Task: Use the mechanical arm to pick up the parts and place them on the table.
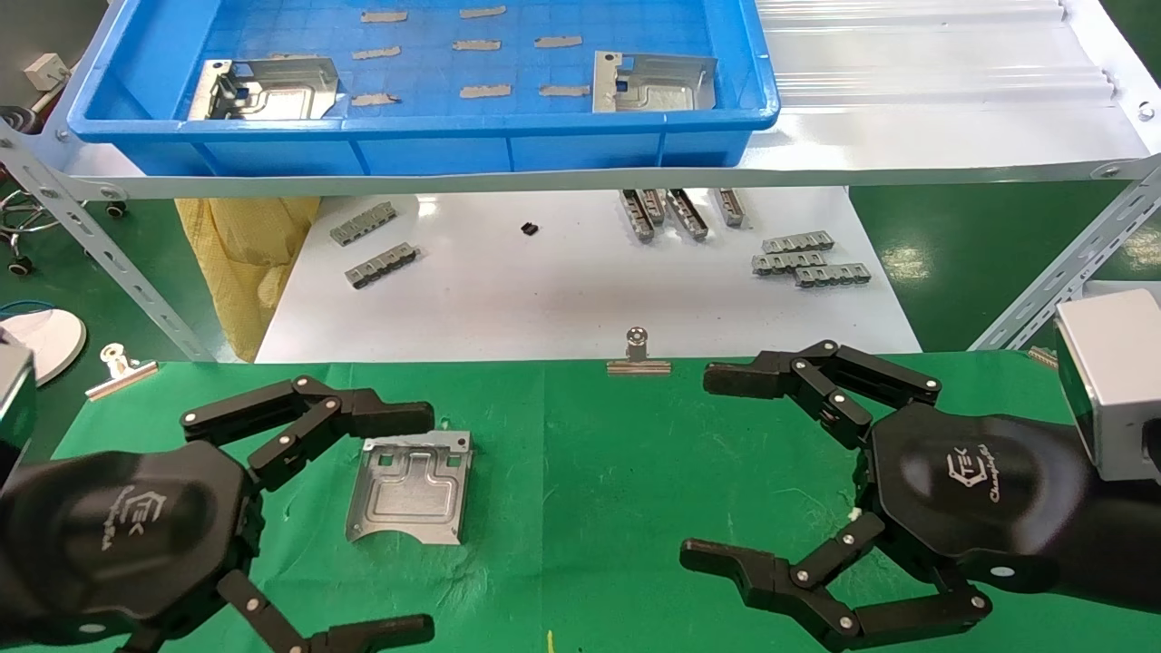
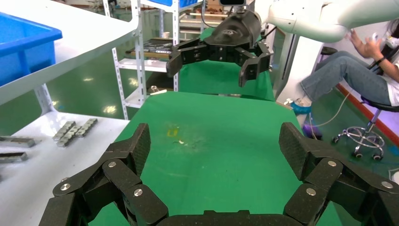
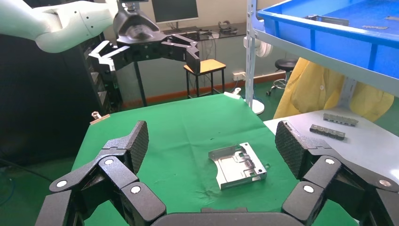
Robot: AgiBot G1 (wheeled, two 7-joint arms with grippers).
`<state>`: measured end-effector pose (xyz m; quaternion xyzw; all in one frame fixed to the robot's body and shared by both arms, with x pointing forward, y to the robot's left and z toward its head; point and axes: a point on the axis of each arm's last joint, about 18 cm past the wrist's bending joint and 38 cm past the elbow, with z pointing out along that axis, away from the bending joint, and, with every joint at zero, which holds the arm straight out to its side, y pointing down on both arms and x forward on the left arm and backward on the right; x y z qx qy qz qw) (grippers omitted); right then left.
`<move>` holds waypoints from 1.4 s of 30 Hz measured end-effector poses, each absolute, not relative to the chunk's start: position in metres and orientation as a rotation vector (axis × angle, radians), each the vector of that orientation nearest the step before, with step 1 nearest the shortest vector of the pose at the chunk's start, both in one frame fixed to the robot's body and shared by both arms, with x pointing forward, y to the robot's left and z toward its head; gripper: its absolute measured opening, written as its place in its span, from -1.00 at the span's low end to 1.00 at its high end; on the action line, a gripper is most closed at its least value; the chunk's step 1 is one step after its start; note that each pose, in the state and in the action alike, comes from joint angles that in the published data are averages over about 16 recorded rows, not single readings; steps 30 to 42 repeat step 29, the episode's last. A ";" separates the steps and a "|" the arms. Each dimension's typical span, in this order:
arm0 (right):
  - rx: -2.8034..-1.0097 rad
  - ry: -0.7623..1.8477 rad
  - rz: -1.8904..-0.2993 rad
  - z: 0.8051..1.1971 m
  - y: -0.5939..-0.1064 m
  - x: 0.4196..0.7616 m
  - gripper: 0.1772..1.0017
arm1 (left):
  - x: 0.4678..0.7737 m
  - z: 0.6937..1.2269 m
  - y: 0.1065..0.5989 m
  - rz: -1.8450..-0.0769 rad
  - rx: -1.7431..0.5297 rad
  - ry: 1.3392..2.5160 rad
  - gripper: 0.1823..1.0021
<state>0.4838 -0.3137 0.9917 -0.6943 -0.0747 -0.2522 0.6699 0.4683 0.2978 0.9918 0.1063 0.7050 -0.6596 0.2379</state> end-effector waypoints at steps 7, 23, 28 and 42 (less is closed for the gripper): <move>-1.565 -0.168 -0.568 0.992 -0.314 0.484 1.00 | 0.470 0.992 0.298 -1.805 0.288 1.929 1.00; -1.565 -0.168 -0.568 0.992 -0.314 0.484 1.00 | 0.474 0.992 0.300 -1.800 0.280 1.925 1.00; -1.565 -0.168 -0.568 0.992 -0.314 0.484 1.00 | 0.474 0.992 0.300 -1.800 0.279 1.925 1.00; -1.565 -0.168 -0.568 0.992 -0.314 0.484 1.00 | 0.474 0.992 0.300 -1.800 0.279 1.925 1.00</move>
